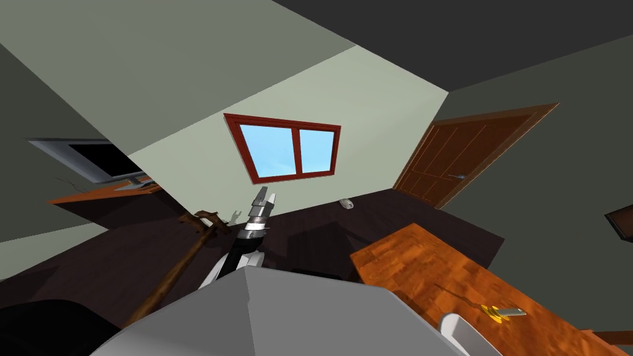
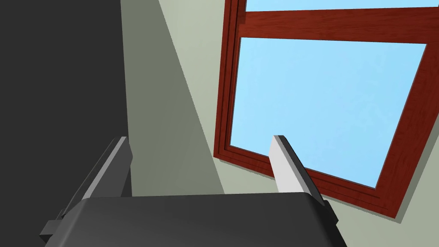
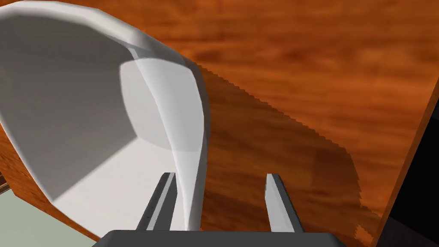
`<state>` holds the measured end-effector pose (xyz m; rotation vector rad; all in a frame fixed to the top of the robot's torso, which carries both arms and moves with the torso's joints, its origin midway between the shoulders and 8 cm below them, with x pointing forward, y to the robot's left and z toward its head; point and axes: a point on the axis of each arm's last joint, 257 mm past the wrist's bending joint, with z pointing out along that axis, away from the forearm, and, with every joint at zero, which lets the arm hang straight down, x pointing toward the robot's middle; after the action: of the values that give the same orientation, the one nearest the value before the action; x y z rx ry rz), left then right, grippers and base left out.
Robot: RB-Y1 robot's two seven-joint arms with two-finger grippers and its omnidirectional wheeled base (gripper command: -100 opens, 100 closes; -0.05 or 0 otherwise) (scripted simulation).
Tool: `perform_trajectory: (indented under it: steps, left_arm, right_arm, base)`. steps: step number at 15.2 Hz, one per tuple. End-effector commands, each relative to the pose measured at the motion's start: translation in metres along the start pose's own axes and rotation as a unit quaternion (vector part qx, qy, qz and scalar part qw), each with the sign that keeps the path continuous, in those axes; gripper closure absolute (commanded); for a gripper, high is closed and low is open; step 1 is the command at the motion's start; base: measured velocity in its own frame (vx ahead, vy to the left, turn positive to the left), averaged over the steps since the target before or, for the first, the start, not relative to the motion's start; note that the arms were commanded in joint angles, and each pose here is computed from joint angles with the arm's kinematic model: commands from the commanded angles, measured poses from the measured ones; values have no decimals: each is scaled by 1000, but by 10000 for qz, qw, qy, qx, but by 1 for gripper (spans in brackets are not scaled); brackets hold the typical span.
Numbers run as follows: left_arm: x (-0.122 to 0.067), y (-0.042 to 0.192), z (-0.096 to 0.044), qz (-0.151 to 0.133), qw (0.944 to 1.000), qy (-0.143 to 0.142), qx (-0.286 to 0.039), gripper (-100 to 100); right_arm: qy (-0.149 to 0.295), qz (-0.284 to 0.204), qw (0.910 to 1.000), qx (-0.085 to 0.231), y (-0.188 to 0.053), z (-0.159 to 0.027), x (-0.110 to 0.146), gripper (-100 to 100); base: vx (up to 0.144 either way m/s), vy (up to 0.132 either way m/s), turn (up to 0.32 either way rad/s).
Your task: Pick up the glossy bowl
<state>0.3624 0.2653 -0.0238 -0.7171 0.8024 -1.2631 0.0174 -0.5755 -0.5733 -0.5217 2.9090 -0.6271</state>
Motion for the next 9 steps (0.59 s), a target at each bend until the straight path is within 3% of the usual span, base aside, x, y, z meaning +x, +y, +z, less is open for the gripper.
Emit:
perform_trajectory:
  steps: [1,3,4,9]
  left_arm:
    - [0,0,0,0,10000,0,0,0]
    - [0,0,0,0,10000,0,0,0]
    - [0,0,0,0,10000,0,0,0]
    - [0,0,0,0,10000,0,0,0]
  right_arm:
    - [0,0,10000,0,0,0,0,100]
    - [18,-12,10000,85,-10,0,1,100]
    - [-29,-16,10000,-85,4,-4,1,100]
    - [-49,-71,9999,-84,-7,-10,3,100]
  base:
    - [3,-3,-10]
    - [0,0,0]
    - [-1,-7,10]
    - [6,-5,-20]
